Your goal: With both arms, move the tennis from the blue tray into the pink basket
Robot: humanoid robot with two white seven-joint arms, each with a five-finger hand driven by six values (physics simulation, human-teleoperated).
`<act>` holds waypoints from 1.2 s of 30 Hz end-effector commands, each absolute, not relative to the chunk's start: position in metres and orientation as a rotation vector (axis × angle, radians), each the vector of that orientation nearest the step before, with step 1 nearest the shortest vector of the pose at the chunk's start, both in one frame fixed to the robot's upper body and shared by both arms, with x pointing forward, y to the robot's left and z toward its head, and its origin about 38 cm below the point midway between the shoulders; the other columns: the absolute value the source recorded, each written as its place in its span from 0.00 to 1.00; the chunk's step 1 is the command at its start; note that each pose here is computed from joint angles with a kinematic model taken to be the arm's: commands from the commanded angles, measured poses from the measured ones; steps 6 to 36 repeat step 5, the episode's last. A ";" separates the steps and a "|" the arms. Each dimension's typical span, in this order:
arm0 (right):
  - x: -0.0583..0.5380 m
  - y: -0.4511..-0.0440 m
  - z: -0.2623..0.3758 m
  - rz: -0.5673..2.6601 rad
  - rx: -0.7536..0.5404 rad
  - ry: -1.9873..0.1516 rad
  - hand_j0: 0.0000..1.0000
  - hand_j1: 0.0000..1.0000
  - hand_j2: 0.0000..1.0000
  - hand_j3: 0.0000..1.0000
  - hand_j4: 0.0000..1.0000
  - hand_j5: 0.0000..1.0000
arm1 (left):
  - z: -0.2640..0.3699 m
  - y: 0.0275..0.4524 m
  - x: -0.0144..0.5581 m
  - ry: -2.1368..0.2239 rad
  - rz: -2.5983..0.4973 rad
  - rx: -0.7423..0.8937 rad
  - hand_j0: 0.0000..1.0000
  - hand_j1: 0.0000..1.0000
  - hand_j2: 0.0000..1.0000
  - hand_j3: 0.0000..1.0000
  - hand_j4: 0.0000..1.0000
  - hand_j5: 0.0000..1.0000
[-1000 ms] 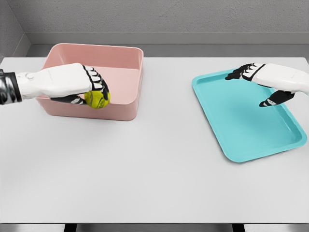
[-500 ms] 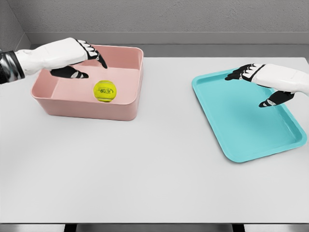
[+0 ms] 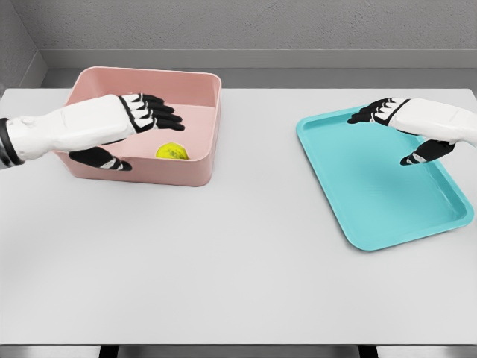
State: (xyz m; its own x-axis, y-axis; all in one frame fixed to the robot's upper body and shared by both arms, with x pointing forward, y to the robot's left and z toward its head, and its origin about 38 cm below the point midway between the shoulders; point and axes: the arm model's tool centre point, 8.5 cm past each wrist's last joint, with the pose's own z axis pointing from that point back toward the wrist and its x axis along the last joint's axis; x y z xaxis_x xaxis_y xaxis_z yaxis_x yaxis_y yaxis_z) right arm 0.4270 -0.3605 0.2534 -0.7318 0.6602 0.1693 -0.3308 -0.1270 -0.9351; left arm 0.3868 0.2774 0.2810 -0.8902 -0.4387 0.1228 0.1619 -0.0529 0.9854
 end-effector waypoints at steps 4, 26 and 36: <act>0.427 -0.361 0.254 1.913 -0.376 -1.488 1.00 1.00 1.00 1.00 1.00 1.00 | 0.283 0.283 0.372 -1.829 -1.997 0.282 1.00 1.00 1.00 1.00 1.00 1.00; 0.427 -0.361 0.254 1.913 -0.376 -1.488 1.00 1.00 1.00 1.00 1.00 1.00 | 0.281 0.283 0.371 -1.825 -1.998 0.275 1.00 1.00 1.00 1.00 1.00 1.00; 0.427 -0.361 0.254 1.913 -0.376 -1.488 1.00 1.00 1.00 1.00 1.00 1.00 | 0.281 0.283 0.371 -1.825 -1.998 0.275 1.00 1.00 1.00 1.00 1.00 1.00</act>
